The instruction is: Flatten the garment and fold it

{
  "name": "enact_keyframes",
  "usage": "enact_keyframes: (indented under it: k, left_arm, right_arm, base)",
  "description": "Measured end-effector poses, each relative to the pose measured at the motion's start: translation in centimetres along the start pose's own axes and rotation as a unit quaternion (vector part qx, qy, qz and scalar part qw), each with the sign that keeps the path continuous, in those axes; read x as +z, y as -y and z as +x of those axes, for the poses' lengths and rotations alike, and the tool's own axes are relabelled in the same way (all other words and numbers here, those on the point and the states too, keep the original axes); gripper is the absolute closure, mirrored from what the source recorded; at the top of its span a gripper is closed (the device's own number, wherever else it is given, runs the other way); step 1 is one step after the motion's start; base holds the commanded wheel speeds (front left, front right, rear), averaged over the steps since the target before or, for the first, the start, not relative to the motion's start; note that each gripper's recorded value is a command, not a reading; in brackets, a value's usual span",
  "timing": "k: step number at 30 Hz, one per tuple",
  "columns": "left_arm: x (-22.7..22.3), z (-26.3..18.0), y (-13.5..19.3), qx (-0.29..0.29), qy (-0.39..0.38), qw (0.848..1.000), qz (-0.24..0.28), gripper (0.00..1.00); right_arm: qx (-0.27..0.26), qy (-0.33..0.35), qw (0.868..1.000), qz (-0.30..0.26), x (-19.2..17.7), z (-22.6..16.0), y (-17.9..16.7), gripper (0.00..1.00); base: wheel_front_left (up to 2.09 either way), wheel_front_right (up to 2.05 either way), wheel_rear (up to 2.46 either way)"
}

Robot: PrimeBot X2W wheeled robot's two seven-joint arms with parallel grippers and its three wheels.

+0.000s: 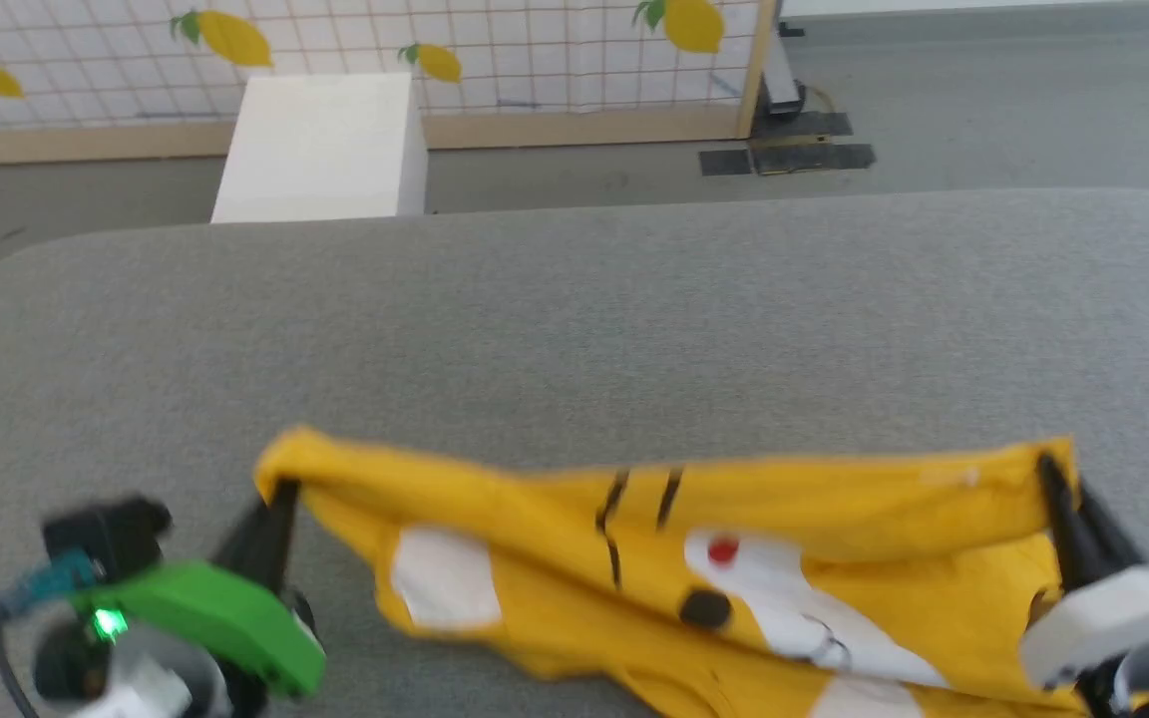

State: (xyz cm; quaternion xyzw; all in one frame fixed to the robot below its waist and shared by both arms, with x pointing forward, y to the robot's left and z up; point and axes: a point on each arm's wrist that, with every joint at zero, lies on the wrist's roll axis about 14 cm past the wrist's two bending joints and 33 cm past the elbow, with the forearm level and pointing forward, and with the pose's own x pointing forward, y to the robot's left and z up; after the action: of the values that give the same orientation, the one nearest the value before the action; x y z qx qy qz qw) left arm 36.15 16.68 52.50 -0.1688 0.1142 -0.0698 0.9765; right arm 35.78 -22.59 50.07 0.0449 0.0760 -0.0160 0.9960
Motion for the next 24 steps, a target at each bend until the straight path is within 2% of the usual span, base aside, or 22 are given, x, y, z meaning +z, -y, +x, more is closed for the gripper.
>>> enact_keyframes:
  k: [4, 7, 11, 15, 19, 24]
  left_arm:
    - [4.8, 2.2, 1.6, -0.039, 0.055, 0.997, 0.023, 1.00]
    - [8.8, 4.2, 2.8, -0.065, 0.096, 0.993, 0.035, 1.00]
    - [14.3, 7.0, 4.5, -0.092, 0.155, 0.982, 0.050, 1.00]
    - [19.3, 10.0, 5.7, -0.104, 0.206, 0.970, 0.071, 1.00]
    - [23.8, 13.0, 6.1, -0.094, 0.258, 0.955, 0.109, 1.00]
    - [29.4, 16.2, 5.5, -0.065, 0.343, 0.924, 0.157, 1.00]
  right_arm:
    - [0.021, 0.020, 0.997, -0.065, 4.2, 1.5, 0.5, 1.00]
    - [0.045, 0.031, 0.991, -0.124, 7.7, 3.4, 0.1, 1.00]
    - [0.078, 0.044, 0.974, -0.206, 12.2, 6.1, -1.2, 1.00]
    - [0.089, 0.059, 0.954, -0.281, 16.3, 9.5, -2.0, 1.00]
    - [0.084, 0.080, 0.941, -0.318, 19.7, 13.7, -2.6, 1.00]
    - [0.059, 0.112, 0.929, -0.347, 23.3, 19.0, -2.7, 1.00]
  base:
    - [0.00, 0.00, 0.00]
    - [0.00, 0.00, 0.00]
    - [0.00, 0.00, 0.00]
    - [0.00, 0.00, 0.00]
    - [0.00, 0.00, 0.00]
    - [0.00, 0.00, 0.00]
